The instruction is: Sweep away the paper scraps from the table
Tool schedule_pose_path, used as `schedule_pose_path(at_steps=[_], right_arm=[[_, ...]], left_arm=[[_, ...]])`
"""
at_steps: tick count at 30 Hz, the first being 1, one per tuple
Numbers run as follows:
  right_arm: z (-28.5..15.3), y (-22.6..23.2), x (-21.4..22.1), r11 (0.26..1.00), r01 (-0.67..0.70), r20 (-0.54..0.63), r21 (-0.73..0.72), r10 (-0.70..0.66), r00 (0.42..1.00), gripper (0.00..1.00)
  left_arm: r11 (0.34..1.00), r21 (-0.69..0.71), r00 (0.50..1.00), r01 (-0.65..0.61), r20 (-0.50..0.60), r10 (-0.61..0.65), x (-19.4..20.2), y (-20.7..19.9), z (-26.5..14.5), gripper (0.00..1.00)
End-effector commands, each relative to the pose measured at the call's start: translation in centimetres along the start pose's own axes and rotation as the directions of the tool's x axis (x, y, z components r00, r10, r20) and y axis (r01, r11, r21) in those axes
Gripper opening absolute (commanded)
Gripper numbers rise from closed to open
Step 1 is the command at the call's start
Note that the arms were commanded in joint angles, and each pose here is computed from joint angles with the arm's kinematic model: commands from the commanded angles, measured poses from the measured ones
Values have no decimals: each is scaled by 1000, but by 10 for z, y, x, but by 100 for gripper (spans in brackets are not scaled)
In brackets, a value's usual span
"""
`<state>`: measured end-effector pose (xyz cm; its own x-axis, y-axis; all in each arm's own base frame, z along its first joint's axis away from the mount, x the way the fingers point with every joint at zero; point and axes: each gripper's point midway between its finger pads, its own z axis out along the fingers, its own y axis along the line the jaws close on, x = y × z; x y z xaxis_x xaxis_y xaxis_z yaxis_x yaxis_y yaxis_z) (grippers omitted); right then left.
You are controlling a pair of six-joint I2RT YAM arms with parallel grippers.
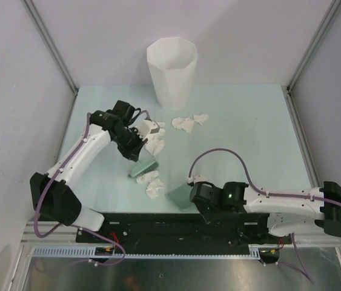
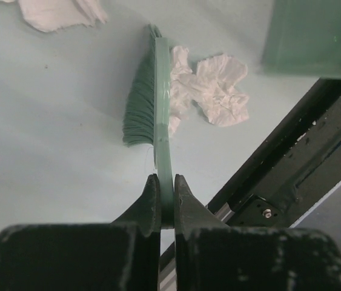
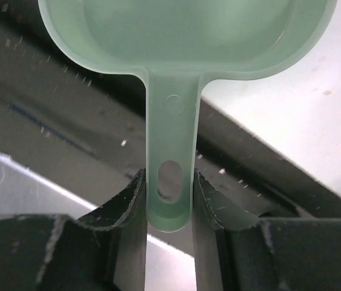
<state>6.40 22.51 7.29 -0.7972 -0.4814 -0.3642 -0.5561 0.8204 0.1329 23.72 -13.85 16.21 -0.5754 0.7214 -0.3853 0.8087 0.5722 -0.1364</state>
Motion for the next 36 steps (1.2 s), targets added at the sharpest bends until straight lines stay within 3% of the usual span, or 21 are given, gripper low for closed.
schedule_pose_path(at_steps=[1,5,8,11,14,15,23,29,36], right_arm=[[-10,18,33,999,-30,-103,-39,26,994,0],[-24,25,47,999,-15,-148,-38,9,989,0],[-31,38,49,995,29,-139,-96,-42,989,0],[-29,44,48,991,65,-133,-118,-80,988,0],[-27,43,46,990,88,-127,-109,-102,987,0],[-27,43,46,990,89,-127,-113,-103,987,0],[-25,55,40,976,135,-99,-170,-153,983,0],[-9,47,31,980,164,-80,-109,-173,982,0],[4,7,-13,998,51,7,29,-52,999,0]], left_arm=[[998,-66,998,-2,69,7,-17,9,-22,0],[972,-235,988,20,152,16,-28,31,-68,0],[970,-245,963,2,262,64,-39,10,-105,0],[994,-37,946,-104,303,111,-36,-54,-108,0],[970,168,962,-178,236,136,-11,-107,-85,0],[966,177,964,-188,223,146,-3,-111,-81,0],[989,74,991,-125,-29,128,49,-73,-33,0],[999,-1,998,-50,-27,50,44,-33,-14,0],[993,40,990,-115,80,112,-2,-18,13,0]])
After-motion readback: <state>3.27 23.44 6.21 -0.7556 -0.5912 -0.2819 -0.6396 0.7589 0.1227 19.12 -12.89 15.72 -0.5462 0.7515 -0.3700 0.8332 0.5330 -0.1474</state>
